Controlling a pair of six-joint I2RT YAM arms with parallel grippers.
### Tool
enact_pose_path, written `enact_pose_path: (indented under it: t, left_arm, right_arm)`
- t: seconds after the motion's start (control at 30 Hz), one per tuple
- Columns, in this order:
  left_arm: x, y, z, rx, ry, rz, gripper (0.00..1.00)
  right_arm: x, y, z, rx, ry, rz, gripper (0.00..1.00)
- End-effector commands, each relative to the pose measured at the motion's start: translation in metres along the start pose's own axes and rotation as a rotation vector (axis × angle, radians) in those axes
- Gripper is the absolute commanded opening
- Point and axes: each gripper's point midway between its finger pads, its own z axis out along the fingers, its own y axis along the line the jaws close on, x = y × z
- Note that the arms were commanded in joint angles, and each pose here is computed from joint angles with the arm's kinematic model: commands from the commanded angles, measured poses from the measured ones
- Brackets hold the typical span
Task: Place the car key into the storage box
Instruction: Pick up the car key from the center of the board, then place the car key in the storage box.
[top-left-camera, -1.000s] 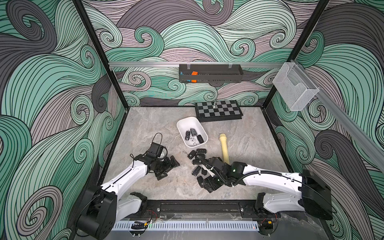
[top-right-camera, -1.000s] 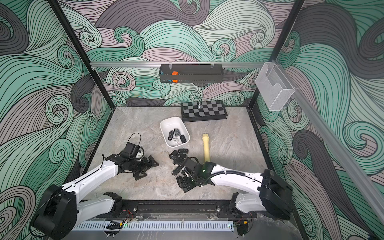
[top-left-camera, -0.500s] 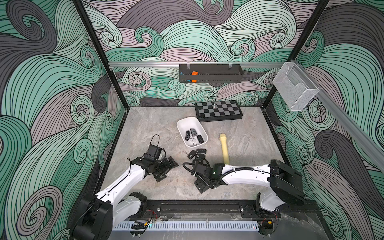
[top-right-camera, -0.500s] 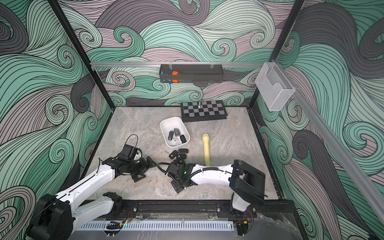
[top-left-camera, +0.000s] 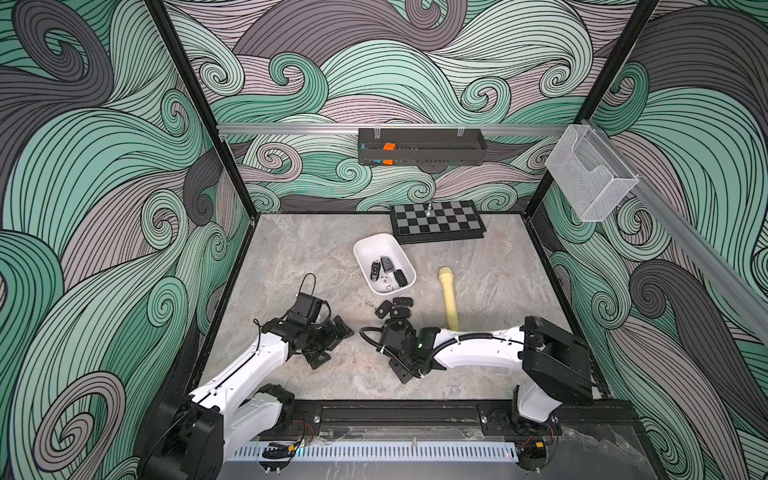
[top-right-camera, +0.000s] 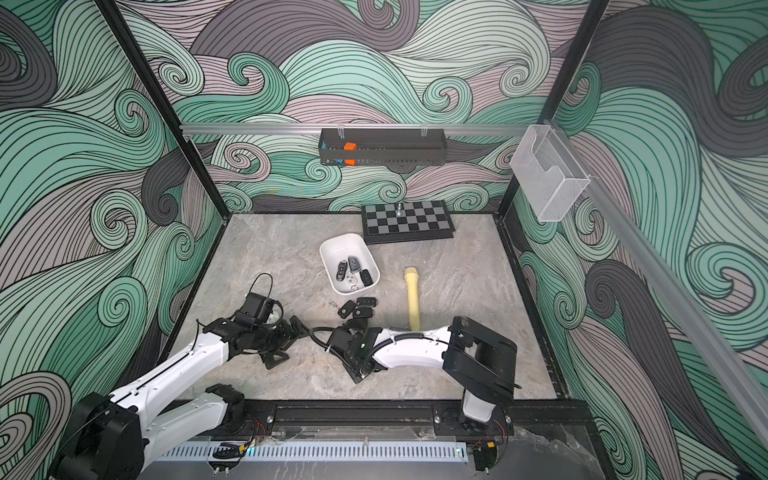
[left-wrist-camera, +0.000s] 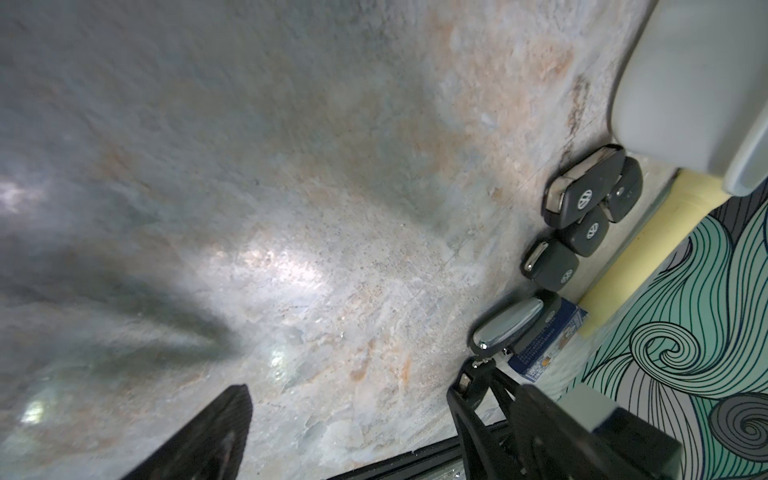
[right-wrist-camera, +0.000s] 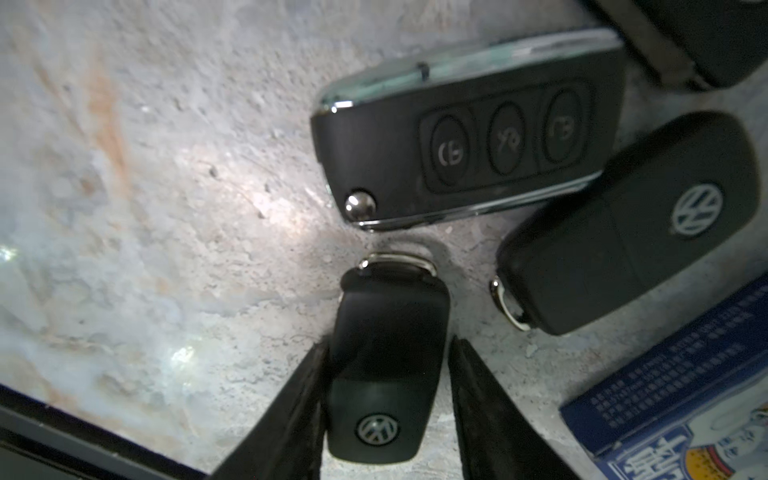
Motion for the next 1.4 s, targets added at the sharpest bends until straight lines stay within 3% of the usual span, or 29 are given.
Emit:
enact_pose_path:
  t: [0.0, 0.23, 0.47, 0.73, 1.07, 1.37]
  left_arm:
    - [-0.003, 0.000, -0.002, -0.008, -0.017, -0.008, 0.99]
    - [-0.005, -0.001, -0.008, -0.011, -0.029, 0.001, 0.99]
    - [-0.012, -0.001, -0.019, -0.014, -0.085, 0.012, 0.99]
    - [-0.048, -0.030, -0.031, 0.050, -0.193, 0.051, 0.99]
    - [-0.101, -0.090, -0.029, 0.127, -0.102, 0.058, 0.98]
    - [-0.127, -0.110, -0.029, 0.100, -0.116, 0.134, 0.98]
  right_arm:
    - [0.004, -0.002, 0.003, 0.020, 0.021, -0.010, 0.40]
    - [-0.002, 0.004, -0.008, -0.027, -0.007, -0.015, 0.31]
    - [-0.013, 0.004, -0.045, -0.100, -0.122, 0.010, 0.30]
    - [-0.047, -0.020, -0.088, -0.150, -0.262, 0.102, 0.31]
    - [-0.136, -0.086, -0.119, -0.160, -0.379, 0.191, 0.32]
    - [-0.236, -0.129, -0.087, -0.172, -0.389, 0.268, 0.32]
